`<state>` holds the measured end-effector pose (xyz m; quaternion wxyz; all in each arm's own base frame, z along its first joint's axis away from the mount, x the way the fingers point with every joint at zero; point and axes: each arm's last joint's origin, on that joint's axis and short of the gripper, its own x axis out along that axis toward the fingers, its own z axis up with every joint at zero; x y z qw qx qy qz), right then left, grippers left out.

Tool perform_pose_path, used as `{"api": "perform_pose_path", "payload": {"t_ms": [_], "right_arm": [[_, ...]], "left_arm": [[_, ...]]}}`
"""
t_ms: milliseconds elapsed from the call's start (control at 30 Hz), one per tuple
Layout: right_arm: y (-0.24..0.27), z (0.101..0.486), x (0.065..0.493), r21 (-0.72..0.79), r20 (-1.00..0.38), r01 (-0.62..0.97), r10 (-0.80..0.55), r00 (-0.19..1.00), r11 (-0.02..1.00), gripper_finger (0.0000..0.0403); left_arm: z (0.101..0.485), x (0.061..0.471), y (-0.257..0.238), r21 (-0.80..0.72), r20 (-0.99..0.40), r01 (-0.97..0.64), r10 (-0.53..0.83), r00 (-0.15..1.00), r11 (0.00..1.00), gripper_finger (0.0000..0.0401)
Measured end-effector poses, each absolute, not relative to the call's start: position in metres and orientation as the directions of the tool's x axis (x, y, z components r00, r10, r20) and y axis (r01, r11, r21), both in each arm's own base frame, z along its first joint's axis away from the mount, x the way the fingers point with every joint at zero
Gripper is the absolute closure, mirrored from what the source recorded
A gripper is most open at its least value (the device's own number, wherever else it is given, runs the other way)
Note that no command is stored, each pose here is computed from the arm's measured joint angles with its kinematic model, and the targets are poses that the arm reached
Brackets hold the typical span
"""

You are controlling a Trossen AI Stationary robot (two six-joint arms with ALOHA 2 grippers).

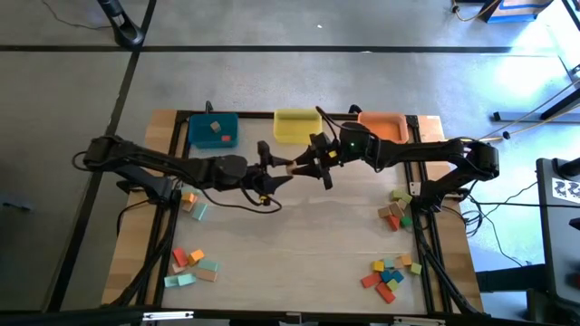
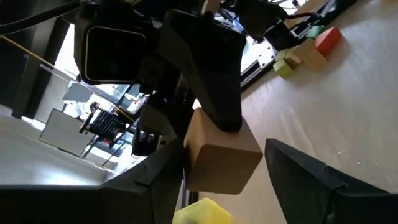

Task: Sort blocks by size
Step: Put the brown square block into the blue bin

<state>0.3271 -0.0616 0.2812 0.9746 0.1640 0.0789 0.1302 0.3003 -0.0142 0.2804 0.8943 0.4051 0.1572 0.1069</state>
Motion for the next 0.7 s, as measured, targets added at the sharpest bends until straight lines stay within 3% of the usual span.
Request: {"api": "perform_pose_path", "payload": {"t_ms": [233, 467, 700], "right_arm": [[-0.0617, 0.2821, 0.3272, 0.342, -0.103, -0.228, 0.277, 0.955, 0.912, 0.0265], [-0.0614, 0.2817, 0.3272, 0.381, -0.106, -0.226, 0.285, 0.953, 0.897, 0.0260], [-0.0608, 0.2835, 0.3260, 0.378, -0.096, -0.261, 0.318, 0.943, 0.889, 0.0198]], "left_arm": [[0.2797, 0.3034, -0.0143, 0.778, -0.177, -0.065, 0.318, 0.932, 0.625, 0.0199], [0.2805, 0.3033, -0.0134, 0.787, -0.172, -0.066, 0.321, 0.931, 0.613, 0.0276], [0.2810, 0.3029, -0.0135, 0.737, -0.172, -0.089, 0.313, 0.934, 0.670, 0.0281]]}}
